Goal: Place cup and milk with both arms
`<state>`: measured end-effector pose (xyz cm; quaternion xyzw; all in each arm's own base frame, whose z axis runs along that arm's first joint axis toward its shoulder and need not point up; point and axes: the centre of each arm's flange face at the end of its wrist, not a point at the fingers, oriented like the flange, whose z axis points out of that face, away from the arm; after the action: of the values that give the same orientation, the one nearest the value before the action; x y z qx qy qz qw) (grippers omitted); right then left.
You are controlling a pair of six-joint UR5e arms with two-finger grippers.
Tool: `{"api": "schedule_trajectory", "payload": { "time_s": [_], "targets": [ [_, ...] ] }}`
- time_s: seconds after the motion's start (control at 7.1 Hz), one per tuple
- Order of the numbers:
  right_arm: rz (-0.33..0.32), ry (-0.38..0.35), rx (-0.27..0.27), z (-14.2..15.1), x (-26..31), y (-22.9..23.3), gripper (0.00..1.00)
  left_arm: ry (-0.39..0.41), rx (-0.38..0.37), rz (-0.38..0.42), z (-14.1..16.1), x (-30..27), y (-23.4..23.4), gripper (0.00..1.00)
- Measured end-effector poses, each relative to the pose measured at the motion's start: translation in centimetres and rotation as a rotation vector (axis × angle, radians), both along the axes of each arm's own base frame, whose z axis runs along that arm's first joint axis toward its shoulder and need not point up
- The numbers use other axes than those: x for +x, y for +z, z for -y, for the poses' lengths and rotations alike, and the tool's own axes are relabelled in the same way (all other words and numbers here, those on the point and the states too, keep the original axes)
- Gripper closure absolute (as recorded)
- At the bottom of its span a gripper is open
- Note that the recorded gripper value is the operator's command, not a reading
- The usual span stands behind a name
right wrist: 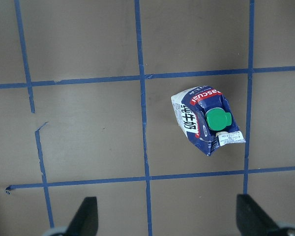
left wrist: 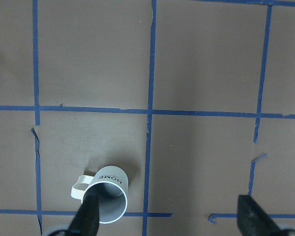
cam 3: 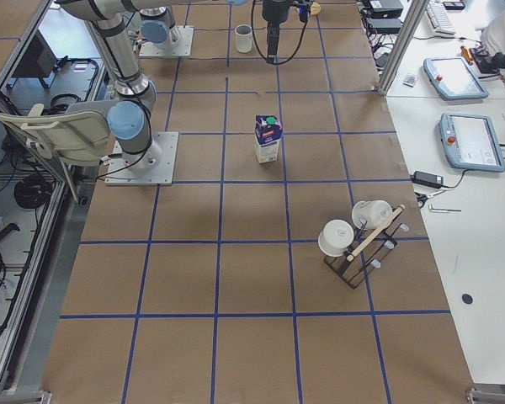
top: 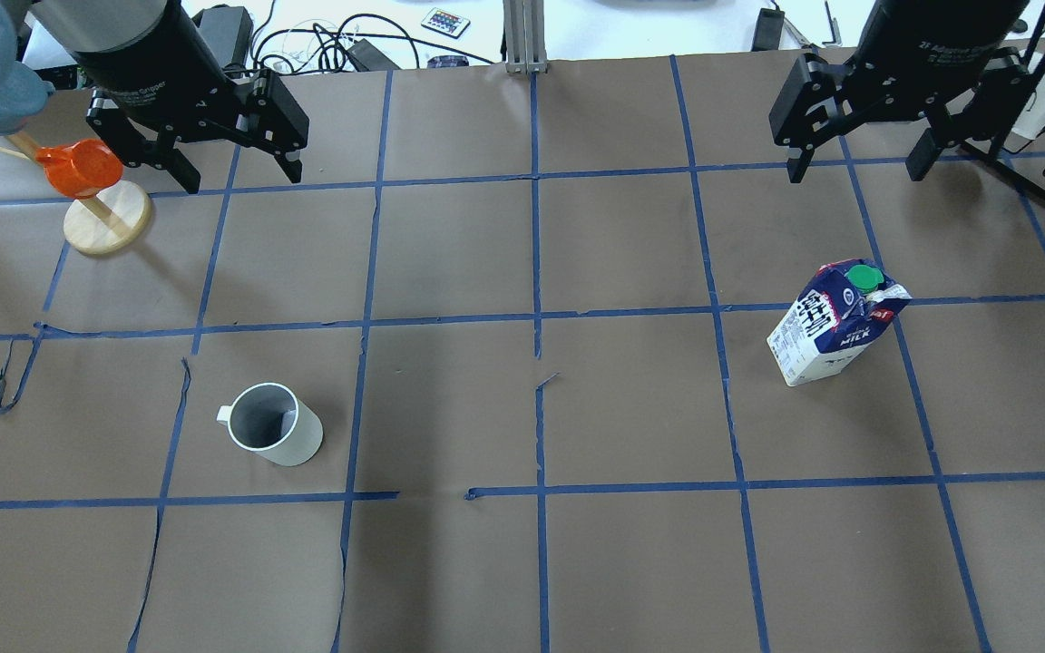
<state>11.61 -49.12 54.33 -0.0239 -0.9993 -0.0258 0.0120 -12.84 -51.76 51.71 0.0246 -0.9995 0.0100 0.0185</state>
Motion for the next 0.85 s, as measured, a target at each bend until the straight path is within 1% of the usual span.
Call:
{"api": "schedule_trajectory", "payload": {
  "time_s": [0.85],
  "targets": [
    [0.002, 0.001, -0.001, 0.04, 0.02, -0.01, 0.0, 0.0, -0.009, -0.005, -0.07, -0.05, 0.1, 0.0]
  ]
}}
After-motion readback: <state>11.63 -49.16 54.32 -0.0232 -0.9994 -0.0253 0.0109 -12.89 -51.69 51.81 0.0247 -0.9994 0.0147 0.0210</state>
